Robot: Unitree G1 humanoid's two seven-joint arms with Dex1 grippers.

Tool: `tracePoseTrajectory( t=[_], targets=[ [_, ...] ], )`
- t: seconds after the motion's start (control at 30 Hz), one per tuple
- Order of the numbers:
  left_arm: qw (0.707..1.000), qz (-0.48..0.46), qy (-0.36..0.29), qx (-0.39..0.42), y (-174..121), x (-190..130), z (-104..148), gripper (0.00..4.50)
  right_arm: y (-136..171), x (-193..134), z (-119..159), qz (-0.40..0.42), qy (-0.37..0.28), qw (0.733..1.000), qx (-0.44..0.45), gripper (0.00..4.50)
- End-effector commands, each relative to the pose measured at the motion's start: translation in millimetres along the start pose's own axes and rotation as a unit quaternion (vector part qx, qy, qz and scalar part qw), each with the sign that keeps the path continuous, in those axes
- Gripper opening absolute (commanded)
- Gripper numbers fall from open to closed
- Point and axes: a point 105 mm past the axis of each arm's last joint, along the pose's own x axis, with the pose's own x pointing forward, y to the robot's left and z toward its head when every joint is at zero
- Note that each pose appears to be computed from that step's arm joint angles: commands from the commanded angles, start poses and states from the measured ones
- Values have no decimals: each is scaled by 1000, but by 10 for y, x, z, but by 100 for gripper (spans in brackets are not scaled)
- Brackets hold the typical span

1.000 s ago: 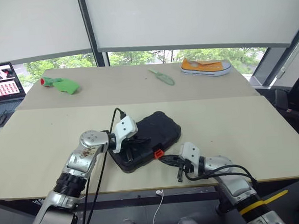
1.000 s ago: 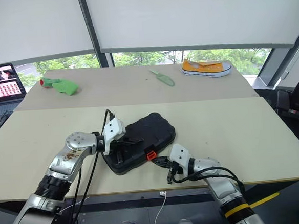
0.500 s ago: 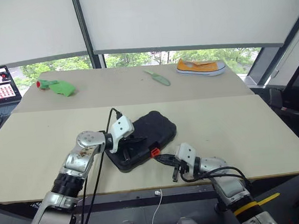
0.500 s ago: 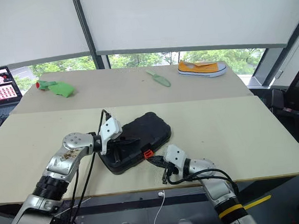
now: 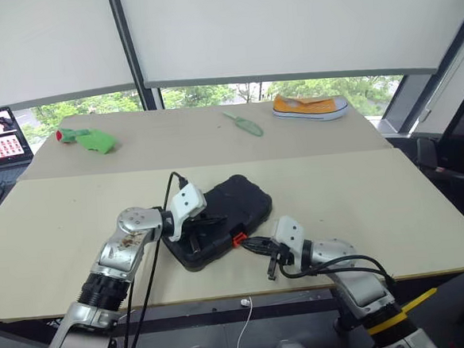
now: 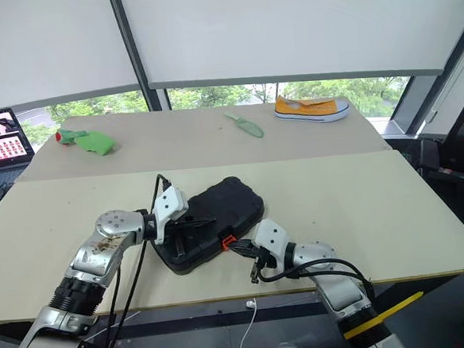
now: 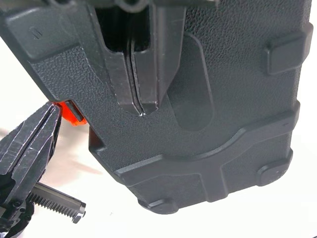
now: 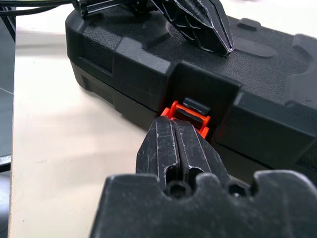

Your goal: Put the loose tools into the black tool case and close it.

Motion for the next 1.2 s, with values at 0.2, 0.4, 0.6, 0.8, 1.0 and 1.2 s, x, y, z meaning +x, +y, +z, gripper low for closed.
tracePoseTrajectory(
  t=[0.2, 0.4, 0.6, 0.8, 1.0, 1.2],
  targets=[
    [993, -26, 90, -70, -210, 21, -568, 7, 34, 31, -278, -10, 64, 997, 49, 0],
    [993, -17, 88, -70, -168, -10, -556, 7, -8, -69, 19, -26, -23, 999, 26, 0],
    [993, -18, 87, -73, -190, -6, -569, 7, -21, -230, 414, -38, -150, 988, 18, 0],
    [994, -17, 84, -72, -188, 3, -567, 7, 122, -198, -176, -15, 16, 997, 77, 0],
    [993, -17, 86, -73, -190, -2, -575, 7, 115, -37, -271, -13, 47, 995, 86, 0],
    [994, -18, 85, -71, -187, 13, -565, 7, 89, 191, -269, -18, 41, 995, 86, 0]
  ],
)
